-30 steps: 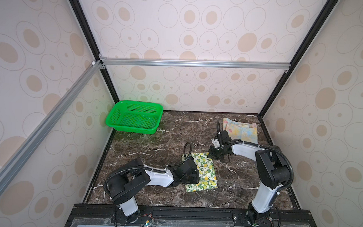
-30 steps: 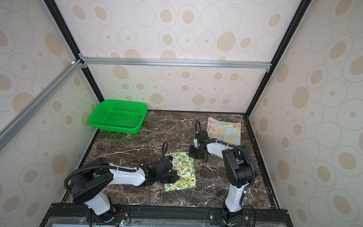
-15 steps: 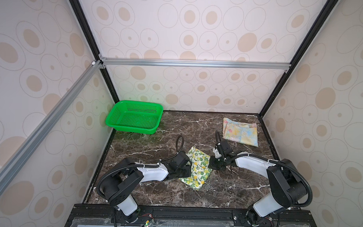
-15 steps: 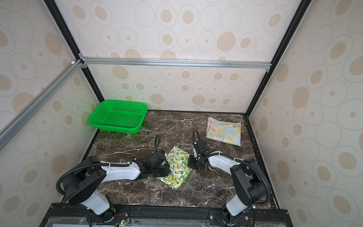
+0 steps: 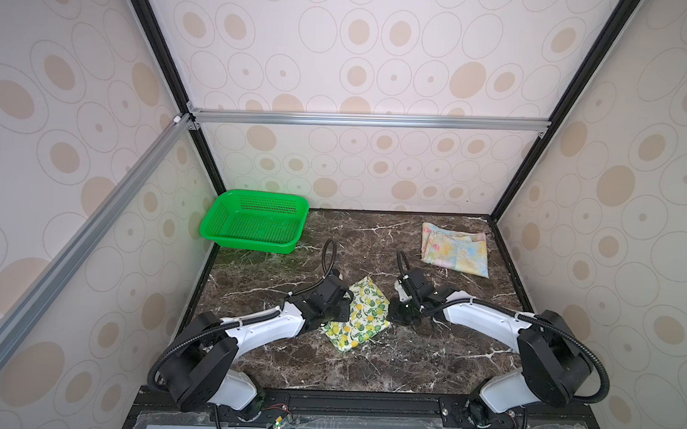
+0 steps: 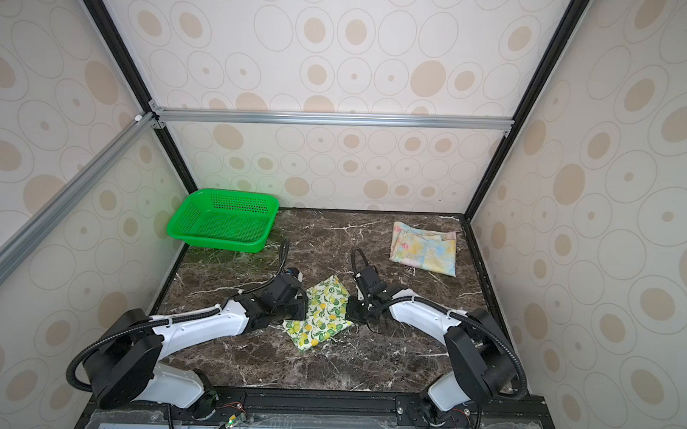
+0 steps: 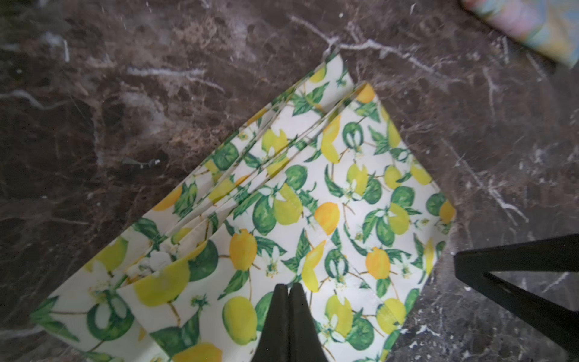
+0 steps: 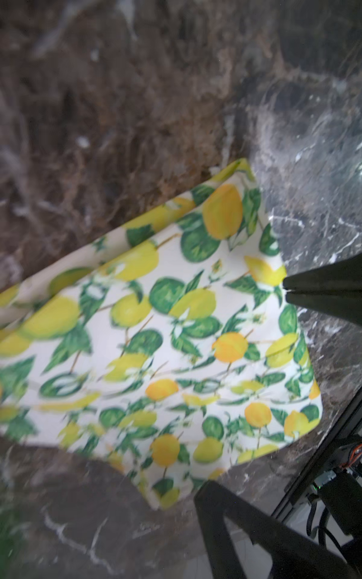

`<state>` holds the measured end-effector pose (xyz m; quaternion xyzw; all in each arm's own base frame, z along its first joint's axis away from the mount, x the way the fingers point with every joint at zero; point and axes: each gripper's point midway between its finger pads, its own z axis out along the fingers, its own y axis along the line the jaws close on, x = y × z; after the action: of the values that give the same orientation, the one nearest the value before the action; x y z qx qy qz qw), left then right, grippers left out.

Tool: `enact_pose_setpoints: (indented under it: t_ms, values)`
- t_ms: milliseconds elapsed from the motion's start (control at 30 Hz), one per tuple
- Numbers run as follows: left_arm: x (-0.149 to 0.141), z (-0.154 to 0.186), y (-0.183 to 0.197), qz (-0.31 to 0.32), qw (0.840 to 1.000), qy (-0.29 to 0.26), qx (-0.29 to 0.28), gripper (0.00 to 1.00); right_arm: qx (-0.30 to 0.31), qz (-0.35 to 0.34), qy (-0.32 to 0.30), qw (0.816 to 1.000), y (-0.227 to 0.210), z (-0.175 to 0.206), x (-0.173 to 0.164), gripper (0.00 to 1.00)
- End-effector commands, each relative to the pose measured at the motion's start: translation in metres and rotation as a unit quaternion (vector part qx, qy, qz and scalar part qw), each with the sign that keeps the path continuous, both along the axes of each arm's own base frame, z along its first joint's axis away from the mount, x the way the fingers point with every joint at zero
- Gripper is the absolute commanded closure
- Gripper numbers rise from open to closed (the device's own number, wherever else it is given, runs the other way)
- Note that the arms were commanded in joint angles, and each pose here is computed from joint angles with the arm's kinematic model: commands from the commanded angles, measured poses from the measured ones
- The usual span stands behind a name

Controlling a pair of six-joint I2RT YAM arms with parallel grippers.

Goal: Fold and stack skirts
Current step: Rotate the skirt at the center of the table.

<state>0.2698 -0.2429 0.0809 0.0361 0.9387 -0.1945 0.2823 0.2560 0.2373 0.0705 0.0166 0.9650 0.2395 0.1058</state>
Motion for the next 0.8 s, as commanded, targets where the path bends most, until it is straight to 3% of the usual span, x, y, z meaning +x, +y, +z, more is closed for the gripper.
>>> enact_pose_setpoints:
  t_ms: [0, 167, 300, 567, 767]
  values:
    - [-0.008, 0.009, -0.010, -0.001, 1.000, -0.001, -0.015, 1.00, -0.006, 0.031, -0.020, 0.999, 0.005, 0.009, 0.018, 1.00]
    - [-0.037, -0.018, -0.033, -0.001, 0.996, 0.049, -0.078, 1.00, 0.011, 0.040, -0.012, 0.999, 0.010, -0.004, 0.050, 1.00]
    - [-0.053, -0.044, -0.028, 0.021, 0.992, 0.086, -0.095, 1.00, 0.010, 0.058, -0.007, 0.998, 0.016, -0.016, 0.062, 1.00]
    - [-0.062, -0.063, -0.004, 0.040, 0.993, 0.102, -0.041, 1.00, -0.006, 0.040, 0.022, 0.999, 0.005, -0.047, 0.060, 1.00]
    - [-0.064, -0.070, 0.022, 0.062, 0.992, 0.106, -0.007, 1.00, -0.012, 0.019, 0.045, 0.999, -0.010, -0.056, 0.037, 1.00]
